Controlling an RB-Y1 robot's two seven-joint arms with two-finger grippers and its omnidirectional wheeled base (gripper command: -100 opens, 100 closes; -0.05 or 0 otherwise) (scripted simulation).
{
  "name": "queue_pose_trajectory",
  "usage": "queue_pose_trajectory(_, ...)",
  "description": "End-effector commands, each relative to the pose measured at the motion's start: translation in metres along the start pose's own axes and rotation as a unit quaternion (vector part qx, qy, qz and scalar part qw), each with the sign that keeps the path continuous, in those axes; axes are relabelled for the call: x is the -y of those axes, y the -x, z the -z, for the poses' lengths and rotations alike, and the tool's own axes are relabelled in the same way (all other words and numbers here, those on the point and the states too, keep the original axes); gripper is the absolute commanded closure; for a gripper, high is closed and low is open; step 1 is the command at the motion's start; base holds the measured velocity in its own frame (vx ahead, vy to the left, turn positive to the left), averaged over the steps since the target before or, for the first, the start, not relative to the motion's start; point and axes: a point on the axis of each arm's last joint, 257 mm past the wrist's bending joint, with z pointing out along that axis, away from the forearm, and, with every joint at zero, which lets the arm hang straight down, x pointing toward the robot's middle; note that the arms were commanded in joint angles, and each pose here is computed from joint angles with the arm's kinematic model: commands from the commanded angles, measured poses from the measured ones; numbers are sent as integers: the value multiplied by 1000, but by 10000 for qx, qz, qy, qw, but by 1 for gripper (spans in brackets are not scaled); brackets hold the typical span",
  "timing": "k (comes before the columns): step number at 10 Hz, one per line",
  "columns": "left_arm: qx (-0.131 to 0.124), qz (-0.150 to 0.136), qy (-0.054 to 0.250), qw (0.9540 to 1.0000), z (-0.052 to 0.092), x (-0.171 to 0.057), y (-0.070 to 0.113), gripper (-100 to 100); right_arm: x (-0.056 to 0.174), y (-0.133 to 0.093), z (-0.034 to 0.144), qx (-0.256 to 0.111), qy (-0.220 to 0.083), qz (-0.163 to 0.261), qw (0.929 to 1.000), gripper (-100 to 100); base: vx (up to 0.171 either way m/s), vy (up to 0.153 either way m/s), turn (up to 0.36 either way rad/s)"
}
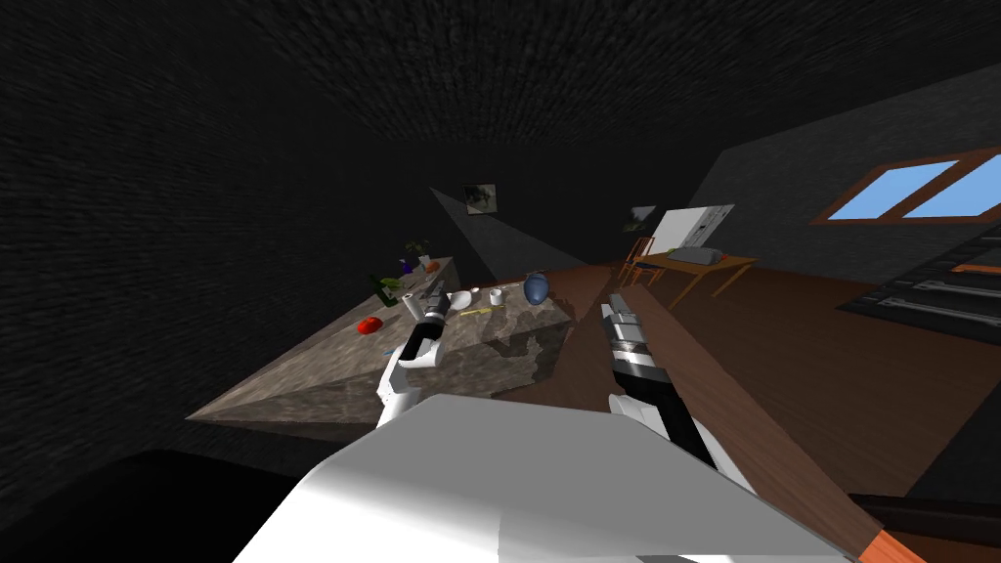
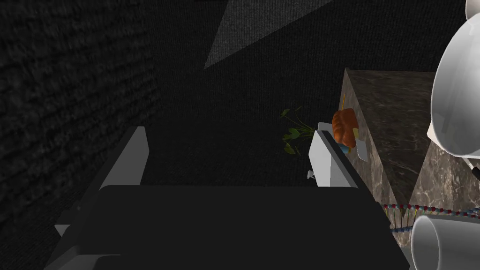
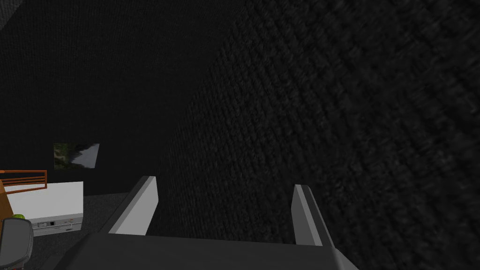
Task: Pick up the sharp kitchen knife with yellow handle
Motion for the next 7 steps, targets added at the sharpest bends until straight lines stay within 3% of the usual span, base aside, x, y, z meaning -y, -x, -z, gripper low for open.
queue_pose_trajectory(1,36,18,119,9999,-3,-6,4,-100,0,0,0,0,0,0,10000,0,2,-32,-47)
queue_pose_trajectory(7,351,161,856,9956,-17,-42,30,-100,0,0,0,0,0,0,10000,0,7,-44,-83)
